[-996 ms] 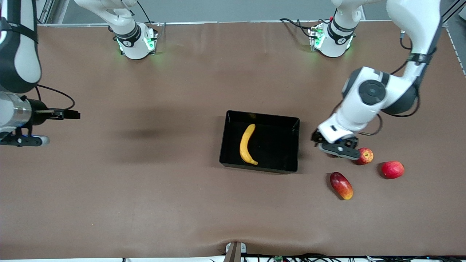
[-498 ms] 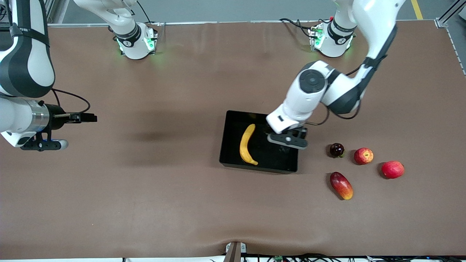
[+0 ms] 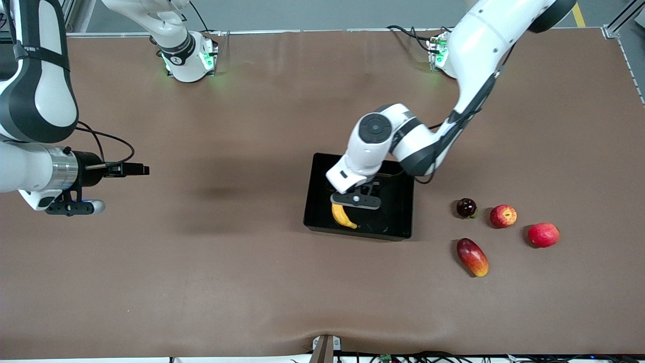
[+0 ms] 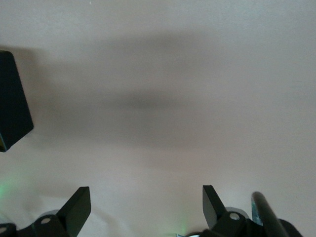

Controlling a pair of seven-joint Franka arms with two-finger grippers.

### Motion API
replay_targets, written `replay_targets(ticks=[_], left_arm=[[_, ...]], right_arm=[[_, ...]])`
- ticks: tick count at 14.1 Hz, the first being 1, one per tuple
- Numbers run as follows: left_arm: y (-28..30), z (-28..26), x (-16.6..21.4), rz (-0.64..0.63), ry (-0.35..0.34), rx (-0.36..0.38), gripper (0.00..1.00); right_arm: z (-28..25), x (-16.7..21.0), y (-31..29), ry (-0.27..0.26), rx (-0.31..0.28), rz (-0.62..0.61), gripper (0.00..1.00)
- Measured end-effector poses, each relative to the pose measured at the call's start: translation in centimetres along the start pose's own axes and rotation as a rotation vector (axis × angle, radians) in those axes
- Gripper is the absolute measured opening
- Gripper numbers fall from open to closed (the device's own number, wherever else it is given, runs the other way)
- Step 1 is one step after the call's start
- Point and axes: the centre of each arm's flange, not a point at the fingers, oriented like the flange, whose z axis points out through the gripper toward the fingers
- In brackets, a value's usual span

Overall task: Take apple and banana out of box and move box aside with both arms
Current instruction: 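Move the left gripper into the tray over the yellow banana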

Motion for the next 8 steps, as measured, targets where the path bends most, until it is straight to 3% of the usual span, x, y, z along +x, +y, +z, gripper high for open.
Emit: replay_targets(ticks=[3, 8], left_arm=[[1.0, 3.3, -1.1, -0.019, -0.001, 0.049, 1.0], [1.6, 7.2, -1.9, -0.051, 0.011, 0.023, 1.0]], right_arm=[[0.5, 0.9, -1.4, 0.034, 0.007, -0.018, 1.0], [2.0, 0.9, -7.7, 0.052, -0.01, 0.012, 1.0]])
